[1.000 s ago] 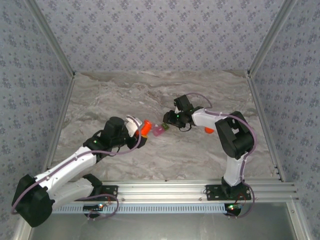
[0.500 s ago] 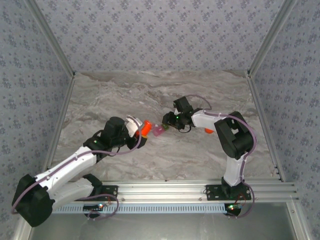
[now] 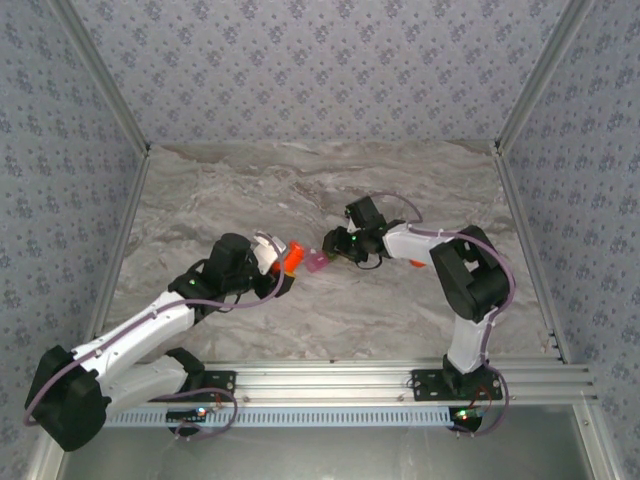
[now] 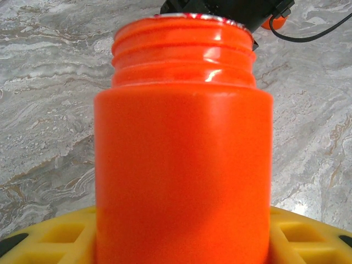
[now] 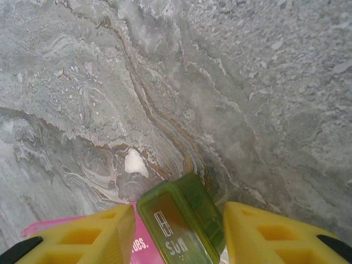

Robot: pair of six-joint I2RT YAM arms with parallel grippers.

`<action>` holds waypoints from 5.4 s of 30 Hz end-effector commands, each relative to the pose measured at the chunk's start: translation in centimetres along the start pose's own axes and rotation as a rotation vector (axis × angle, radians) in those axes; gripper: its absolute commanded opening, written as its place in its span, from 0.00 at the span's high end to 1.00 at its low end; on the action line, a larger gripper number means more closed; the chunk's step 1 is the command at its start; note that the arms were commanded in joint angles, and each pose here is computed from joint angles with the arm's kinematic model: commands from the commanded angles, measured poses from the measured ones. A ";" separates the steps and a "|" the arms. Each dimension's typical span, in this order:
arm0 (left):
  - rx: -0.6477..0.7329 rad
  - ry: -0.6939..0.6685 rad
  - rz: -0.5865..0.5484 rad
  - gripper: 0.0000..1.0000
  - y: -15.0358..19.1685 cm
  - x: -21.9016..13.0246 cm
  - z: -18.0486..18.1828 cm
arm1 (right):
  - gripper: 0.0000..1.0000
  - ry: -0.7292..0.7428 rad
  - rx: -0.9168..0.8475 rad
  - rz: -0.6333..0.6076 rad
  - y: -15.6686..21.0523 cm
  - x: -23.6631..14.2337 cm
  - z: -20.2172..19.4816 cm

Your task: Sort the pills into containers

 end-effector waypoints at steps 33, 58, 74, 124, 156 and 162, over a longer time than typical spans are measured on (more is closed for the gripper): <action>0.214 -0.040 0.091 1.00 1.2 2.7 1.0 | 0.40 0.106 -0.176 -0.067 0.5 -4.5 -0.2; 0.143 -0.020 -0.024 1.00 -2.2 2.7 1.0 | 0.36 0.206 -0.319 0.012 -0.1 -1.9 2.1; 0.102 -0.048 -0.154 1.00 -3.8 0.2 1.4 | 0.27 0.322 -0.396 0.084 0.1 -0.5 2.6; 0.073 -0.039 -0.175 1.00 -3.7 -0.1 1.8 | 0.30 0.408 -0.271 0.007 1.5 -4.9 -0.6; 0.085 -0.040 -0.189 1.00 -4.1 -0.5 1.9 | 0.35 0.146 -0.229 0.102 8.1 -1.2 4.4; 0.082 -0.043 -0.184 1.00 -4.0 -0.5 2.0 | 0.35 0.136 -0.234 0.102 7.6 -0.6 4.9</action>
Point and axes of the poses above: each hand's point on the last joint's axis, 136 mm out from that joint toward the fingers, its own x axis out along the fingers, its own z axis along the line the jaws close on, y = z × x, the point moved 8 cm from there along -x, back along the fingers, and after that the axes turned 7 degrees about -x, right-handed, at the moved point
